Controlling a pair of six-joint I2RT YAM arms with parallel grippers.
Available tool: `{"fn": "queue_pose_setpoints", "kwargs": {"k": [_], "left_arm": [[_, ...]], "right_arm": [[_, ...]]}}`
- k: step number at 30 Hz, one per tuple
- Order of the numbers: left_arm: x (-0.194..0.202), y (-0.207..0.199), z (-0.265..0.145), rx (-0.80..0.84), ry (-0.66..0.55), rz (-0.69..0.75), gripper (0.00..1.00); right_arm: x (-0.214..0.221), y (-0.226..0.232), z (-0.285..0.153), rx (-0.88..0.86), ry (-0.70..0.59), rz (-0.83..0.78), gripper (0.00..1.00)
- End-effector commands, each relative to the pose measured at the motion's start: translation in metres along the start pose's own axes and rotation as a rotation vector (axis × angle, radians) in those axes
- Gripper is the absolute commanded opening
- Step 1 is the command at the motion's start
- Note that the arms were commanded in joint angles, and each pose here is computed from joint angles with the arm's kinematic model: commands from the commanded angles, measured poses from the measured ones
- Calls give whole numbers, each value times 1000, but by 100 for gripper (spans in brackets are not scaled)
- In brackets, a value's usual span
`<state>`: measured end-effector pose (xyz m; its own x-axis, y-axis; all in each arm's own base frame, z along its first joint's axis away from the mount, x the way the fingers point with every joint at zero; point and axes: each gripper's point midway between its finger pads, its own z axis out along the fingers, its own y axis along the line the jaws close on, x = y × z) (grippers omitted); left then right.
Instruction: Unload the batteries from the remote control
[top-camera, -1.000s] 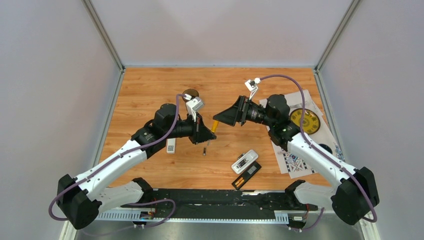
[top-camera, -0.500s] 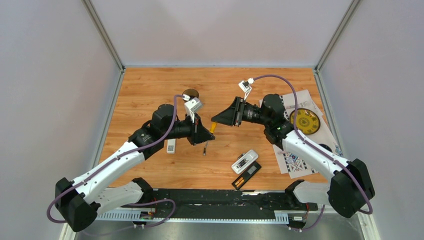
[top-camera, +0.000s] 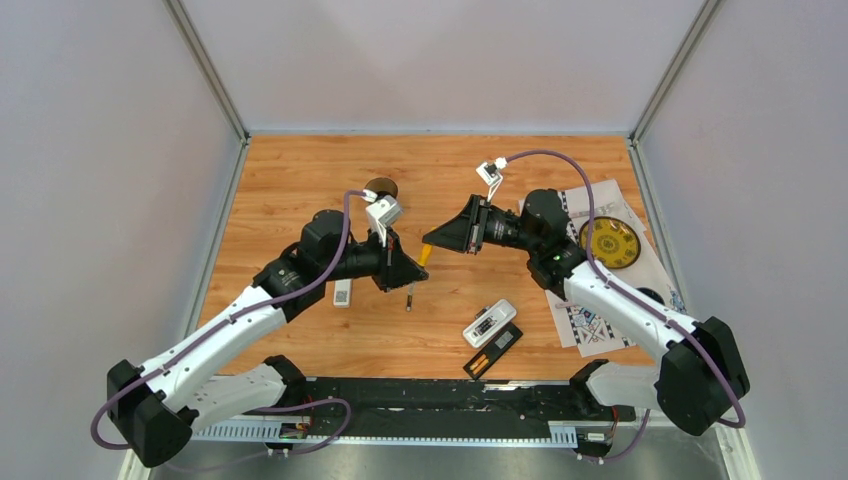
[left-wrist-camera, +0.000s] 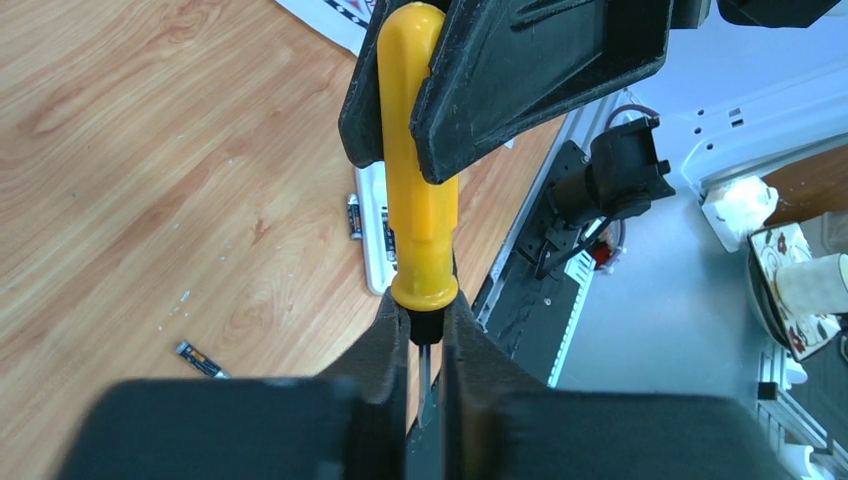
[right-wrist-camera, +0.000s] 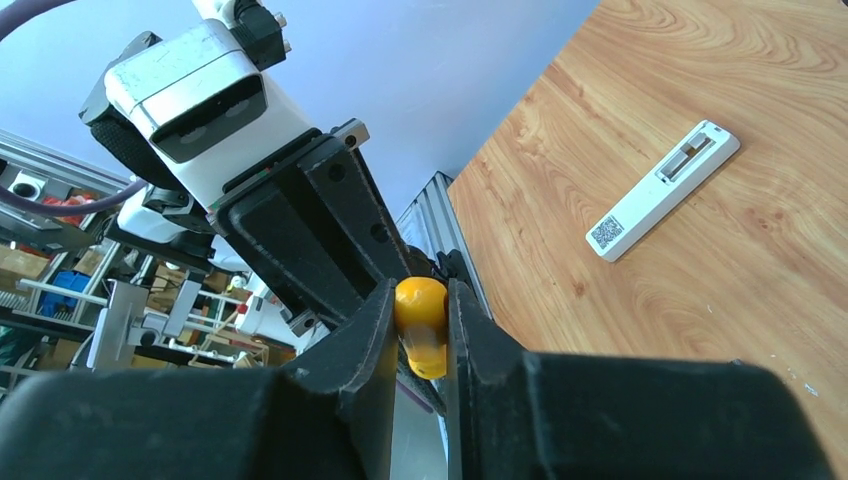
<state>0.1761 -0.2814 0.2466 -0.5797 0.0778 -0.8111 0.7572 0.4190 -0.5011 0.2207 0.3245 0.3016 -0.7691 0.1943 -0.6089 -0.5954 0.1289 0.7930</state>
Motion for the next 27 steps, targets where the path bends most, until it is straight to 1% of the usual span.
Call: {"fn": "queue_pose_setpoints", "kwargs": {"k": [1,2,3,5,6,7,10,11,13,14,15,16,18,19,20,21,22,23,24,25,26,27], "left_arm": [[-27,-8,-10,-15,-85,56,27],[-30,-9,-14,-27,-106,58,37],[-29,-7,-15,-38,-112,56,55],[-27,-2,-19,-66,-143,47,66],[-25,1,-20,-82,-145,41,74],[-22,4,-21,-93,-148,33,77],[-6,15,-20,-129,-128,4,81],[4,21,-17,-141,-107,-20,81],[15,27,-12,-147,-83,-45,81],[27,34,-7,-155,-59,-69,81],[32,37,-5,-163,-48,-80,81],[40,39,0,-165,-27,-90,81],[53,45,6,-182,1,-99,81],[63,47,13,-188,36,-104,81],[66,50,16,-204,49,-99,81],[74,47,21,-203,78,-89,81],[84,52,27,-225,120,-94,81],[86,55,31,-251,136,-82,81],[93,49,37,-244,169,-65,81],[105,54,46,-264,222,-62,81],[102,54,51,-282,235,-33,81],[111,46,58,-271,272,-5,81]], "right_arm": [[0,11,0,-13,2,-25,0],[-1,9,-1,4,0,-33,0],[-1,1,-3,55,-5,-40,0],[-6,-7,-5,115,-19,-56,0],[-6,-20,-10,195,-33,-36,0],[-9,-29,-14,238,-48,-41,0],[-19,-55,-32,343,-111,-4,0],[-15,-68,-38,372,-112,20,0],[-24,-86,-56,420,-152,49,0],[-21,-97,-64,445,-154,73,0],[-20,-105,-70,460,-152,89,0],[-28,-115,-83,491,-185,102,0],[-23,-130,-98,534,-181,125,0],[-29,-137,-110,562,-206,133,0],[-30,-141,-117,580,-212,124,0],[-27,-146,-123,594,-209,138,0],[-31,-152,-133,617,-232,145,0],[-31,-154,-138,625,-236,150,0],[-29,-157,-143,634,-236,155,0],[-32,-160,-150,647,-252,157,0],[-32,-161,-153,652,-257,160,0],[-32,-162,-156,659,-256,161,0]]}}
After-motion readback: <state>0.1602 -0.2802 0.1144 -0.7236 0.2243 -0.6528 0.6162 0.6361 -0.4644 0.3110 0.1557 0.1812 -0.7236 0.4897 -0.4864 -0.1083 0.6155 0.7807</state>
